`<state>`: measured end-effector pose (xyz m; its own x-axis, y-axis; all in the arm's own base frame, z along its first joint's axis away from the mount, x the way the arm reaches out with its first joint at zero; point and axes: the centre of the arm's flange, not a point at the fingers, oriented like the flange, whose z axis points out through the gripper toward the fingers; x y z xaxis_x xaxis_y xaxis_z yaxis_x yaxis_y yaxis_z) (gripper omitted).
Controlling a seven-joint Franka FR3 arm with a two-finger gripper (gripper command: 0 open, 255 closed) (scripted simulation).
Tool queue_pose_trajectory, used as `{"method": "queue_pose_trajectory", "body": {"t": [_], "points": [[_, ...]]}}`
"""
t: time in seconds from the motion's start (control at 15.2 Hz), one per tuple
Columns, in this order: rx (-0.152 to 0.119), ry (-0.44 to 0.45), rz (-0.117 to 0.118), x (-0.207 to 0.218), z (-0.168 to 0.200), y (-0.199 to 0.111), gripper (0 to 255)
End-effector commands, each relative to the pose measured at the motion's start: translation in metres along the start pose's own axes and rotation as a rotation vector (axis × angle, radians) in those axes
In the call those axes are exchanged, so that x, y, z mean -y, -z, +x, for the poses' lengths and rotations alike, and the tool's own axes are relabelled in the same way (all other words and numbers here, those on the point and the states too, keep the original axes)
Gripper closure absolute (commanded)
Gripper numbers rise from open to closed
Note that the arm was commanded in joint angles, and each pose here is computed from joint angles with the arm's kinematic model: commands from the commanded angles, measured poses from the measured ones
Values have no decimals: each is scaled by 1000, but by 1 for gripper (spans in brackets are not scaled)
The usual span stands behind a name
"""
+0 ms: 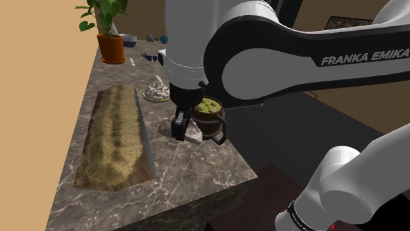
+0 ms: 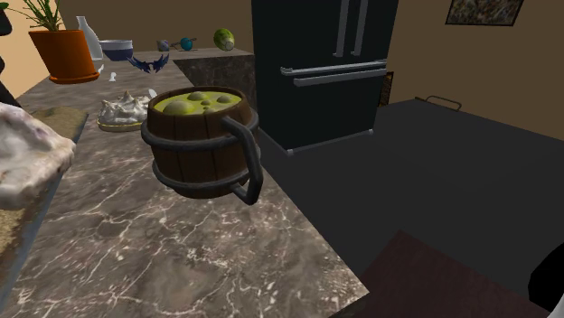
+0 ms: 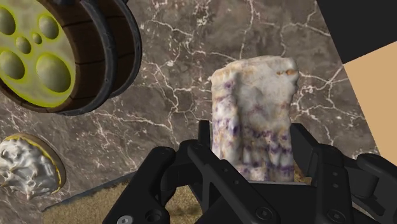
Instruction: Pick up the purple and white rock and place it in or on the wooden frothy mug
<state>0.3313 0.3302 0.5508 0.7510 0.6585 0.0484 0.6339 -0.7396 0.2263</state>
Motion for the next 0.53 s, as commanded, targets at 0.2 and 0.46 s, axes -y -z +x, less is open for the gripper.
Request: {"method": "queue_pose_trajectory", "body": {"t": [0.2, 0.46], "points": [[0, 0, 0, -7, 2, 26, 255], [0, 0, 0, -11, 3, 47, 255]]}}
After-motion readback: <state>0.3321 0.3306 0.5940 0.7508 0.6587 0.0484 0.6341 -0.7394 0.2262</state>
